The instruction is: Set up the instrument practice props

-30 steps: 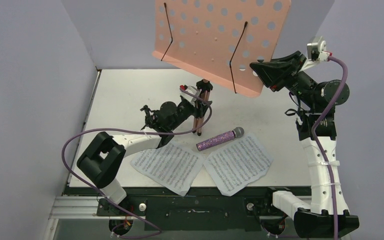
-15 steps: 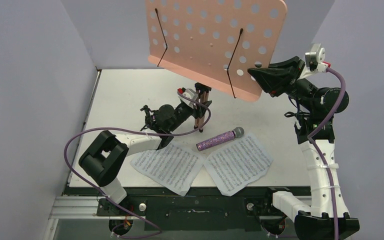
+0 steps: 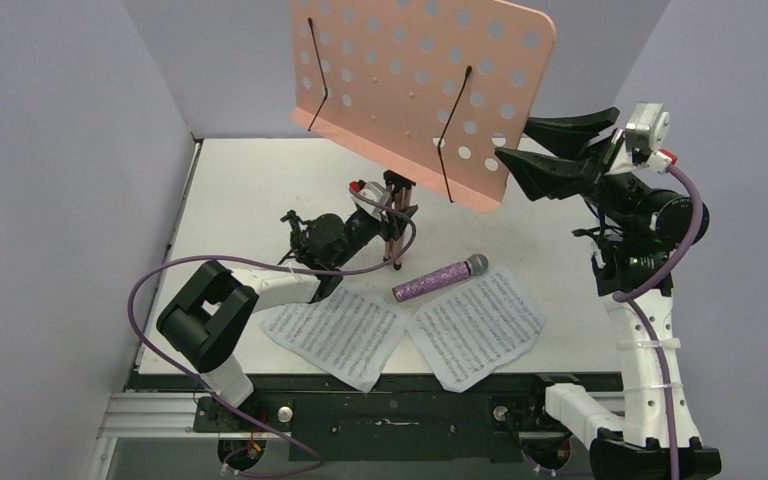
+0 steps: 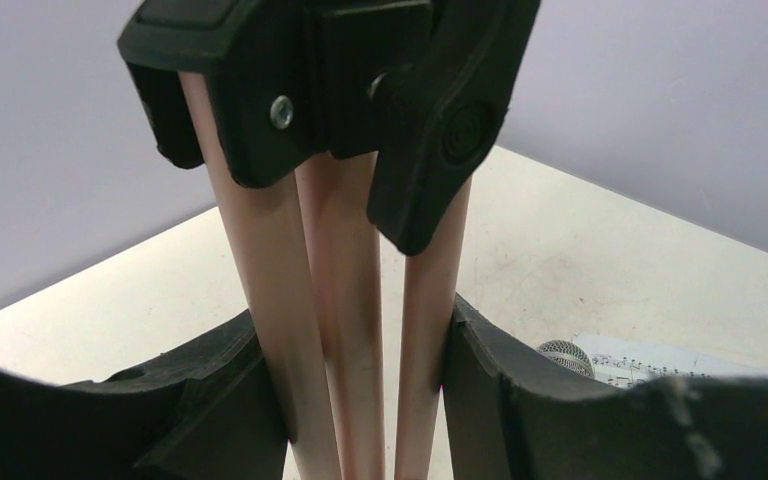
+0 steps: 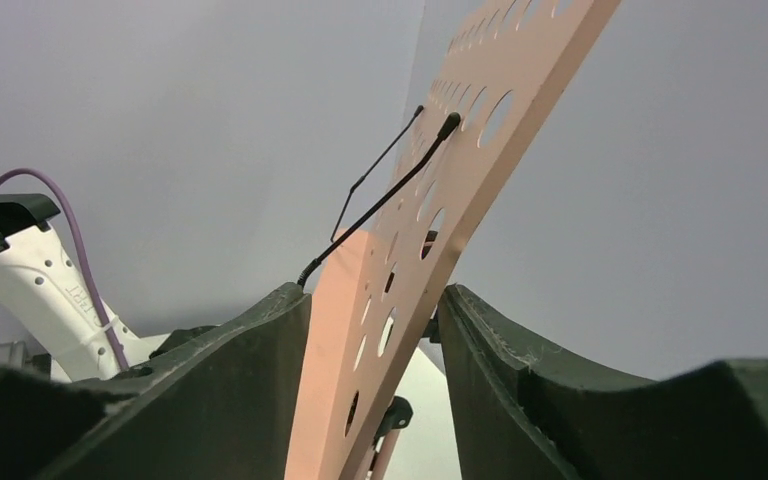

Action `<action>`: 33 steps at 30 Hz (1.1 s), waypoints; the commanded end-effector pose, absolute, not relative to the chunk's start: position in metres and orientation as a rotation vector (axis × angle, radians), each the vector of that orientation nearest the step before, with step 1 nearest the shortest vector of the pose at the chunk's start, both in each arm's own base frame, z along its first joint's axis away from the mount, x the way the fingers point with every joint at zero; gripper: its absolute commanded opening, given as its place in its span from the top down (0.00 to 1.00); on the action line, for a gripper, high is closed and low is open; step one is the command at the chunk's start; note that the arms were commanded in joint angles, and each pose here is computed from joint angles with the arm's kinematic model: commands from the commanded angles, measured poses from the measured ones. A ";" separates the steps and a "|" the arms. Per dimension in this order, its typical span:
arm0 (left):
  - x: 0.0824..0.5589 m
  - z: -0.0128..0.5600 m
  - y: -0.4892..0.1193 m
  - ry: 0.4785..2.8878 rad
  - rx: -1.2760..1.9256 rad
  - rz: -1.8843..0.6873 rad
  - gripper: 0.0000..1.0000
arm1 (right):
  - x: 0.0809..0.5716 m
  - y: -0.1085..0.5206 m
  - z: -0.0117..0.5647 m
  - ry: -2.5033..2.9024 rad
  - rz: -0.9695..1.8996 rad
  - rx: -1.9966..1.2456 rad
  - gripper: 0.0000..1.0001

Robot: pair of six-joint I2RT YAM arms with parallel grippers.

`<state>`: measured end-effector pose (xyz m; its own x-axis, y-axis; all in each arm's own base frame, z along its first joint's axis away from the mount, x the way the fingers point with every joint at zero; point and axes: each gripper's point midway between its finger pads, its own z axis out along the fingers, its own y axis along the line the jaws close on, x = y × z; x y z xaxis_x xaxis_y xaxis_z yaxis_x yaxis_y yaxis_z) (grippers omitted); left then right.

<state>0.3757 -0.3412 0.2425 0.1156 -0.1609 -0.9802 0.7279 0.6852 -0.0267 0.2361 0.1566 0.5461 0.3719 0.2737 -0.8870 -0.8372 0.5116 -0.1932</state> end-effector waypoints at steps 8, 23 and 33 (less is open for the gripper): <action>0.368 0.323 -0.329 1.053 0.464 -0.710 1.00 | 0.210 0.155 0.564 0.808 0.697 -0.773 0.24; 0.365 0.319 -0.331 1.064 0.485 -0.729 1.00 | 0.212 0.146 0.499 1.009 0.656 -0.703 0.10; 0.363 0.317 -0.331 1.072 0.490 -0.735 1.00 | 0.191 0.147 0.424 1.127 0.648 -0.769 0.10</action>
<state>0.3719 -0.3420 0.2417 0.1177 -0.1635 -0.9795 0.7421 0.6699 -0.0226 0.2021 0.1459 0.4413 0.2913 0.1168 -0.9495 -0.7834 0.5987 -0.1666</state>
